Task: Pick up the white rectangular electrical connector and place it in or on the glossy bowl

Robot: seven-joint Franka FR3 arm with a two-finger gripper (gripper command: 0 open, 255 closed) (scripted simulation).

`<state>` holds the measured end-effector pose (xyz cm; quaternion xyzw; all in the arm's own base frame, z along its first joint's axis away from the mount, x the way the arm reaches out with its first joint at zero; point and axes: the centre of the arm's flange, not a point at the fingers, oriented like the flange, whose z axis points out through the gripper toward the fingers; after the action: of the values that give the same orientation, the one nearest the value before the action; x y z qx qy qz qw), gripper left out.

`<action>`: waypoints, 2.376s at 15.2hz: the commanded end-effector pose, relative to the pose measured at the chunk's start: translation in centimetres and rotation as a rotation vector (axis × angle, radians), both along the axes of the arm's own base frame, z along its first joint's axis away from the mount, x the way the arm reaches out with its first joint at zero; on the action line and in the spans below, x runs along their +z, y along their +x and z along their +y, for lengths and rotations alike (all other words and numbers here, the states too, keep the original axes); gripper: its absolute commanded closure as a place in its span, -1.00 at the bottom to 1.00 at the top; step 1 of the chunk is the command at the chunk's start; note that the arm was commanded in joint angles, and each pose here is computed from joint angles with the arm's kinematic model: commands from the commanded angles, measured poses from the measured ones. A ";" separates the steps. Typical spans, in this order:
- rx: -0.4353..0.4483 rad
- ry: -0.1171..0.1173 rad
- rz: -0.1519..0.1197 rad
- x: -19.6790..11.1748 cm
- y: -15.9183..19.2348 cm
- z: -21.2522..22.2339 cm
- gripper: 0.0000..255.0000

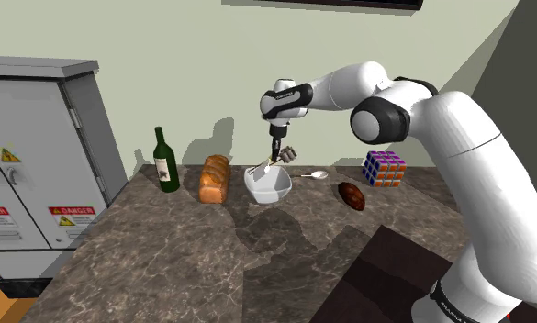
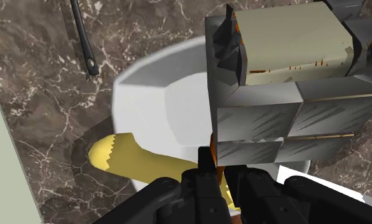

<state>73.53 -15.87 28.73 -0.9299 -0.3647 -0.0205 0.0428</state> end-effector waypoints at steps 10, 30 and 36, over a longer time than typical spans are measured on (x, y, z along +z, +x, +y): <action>-0.001 0.000 0.000 -5.4 0.6 0.5 1.00; -0.001 0.000 0.000 -3.0 0.6 0.1 -1.00; -0.001 0.000 0.000 -2.0 0.6 0.0 -1.00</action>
<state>74.09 -15.88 26.69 -0.9301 -0.3642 -0.0208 0.0424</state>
